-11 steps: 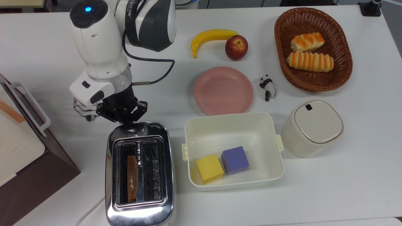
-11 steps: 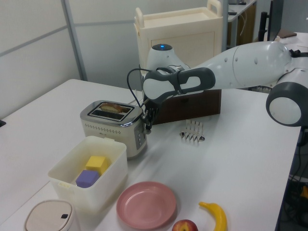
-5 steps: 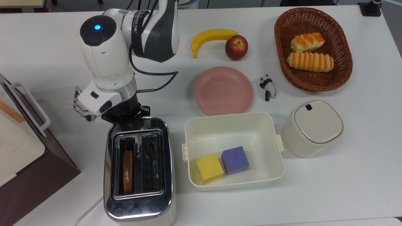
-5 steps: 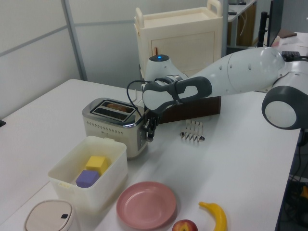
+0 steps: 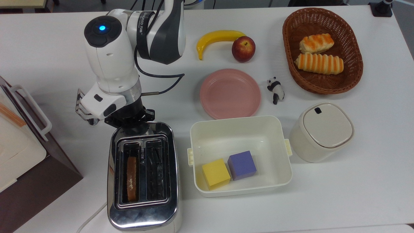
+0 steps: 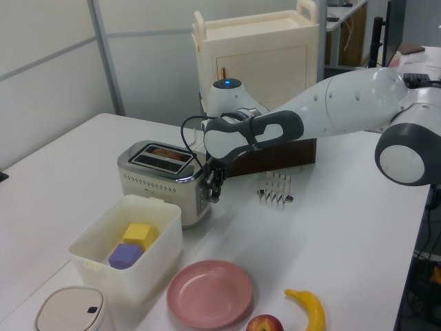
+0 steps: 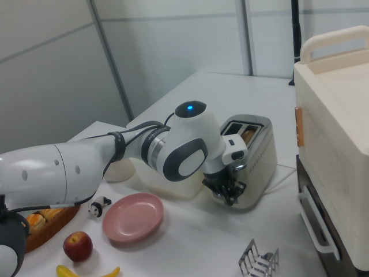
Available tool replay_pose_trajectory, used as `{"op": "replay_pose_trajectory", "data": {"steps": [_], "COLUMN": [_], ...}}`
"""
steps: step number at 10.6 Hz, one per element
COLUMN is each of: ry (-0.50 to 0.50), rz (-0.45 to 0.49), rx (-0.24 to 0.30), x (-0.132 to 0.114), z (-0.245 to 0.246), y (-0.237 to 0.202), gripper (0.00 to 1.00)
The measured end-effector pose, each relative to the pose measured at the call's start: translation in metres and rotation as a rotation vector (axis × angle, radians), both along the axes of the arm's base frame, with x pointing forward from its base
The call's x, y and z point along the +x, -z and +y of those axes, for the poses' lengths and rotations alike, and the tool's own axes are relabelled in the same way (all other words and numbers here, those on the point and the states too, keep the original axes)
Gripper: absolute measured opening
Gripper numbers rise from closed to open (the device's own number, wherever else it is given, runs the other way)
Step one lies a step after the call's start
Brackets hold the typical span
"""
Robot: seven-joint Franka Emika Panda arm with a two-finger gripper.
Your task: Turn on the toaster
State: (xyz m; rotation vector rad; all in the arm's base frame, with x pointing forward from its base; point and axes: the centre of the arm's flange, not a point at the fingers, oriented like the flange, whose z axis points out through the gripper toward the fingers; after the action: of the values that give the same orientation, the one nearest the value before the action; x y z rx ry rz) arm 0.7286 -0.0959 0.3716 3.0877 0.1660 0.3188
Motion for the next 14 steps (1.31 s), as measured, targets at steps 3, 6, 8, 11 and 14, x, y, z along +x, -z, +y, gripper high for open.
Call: {"op": "replay_pose_trajectory", "data": {"steps": [3,6,8,11,14], "ry": [0.000,-0.001,0.000,0.003,0.013], "rz": [-0.004,-0.021,-0.024,-0.040,-0.100], "rx": [0.000,-0.003,-0.003,-0.006,-0.006], "x": [0.001,0.003,0.003,0.003,0.000], "z": [0.000,0.000,0.000,-0.002,-0.009], "y": [-0.001,-0.006,-0.007,-0.015,-0.055], "gripper": [0.01,0.04,0.06,0.15,0.29]}}
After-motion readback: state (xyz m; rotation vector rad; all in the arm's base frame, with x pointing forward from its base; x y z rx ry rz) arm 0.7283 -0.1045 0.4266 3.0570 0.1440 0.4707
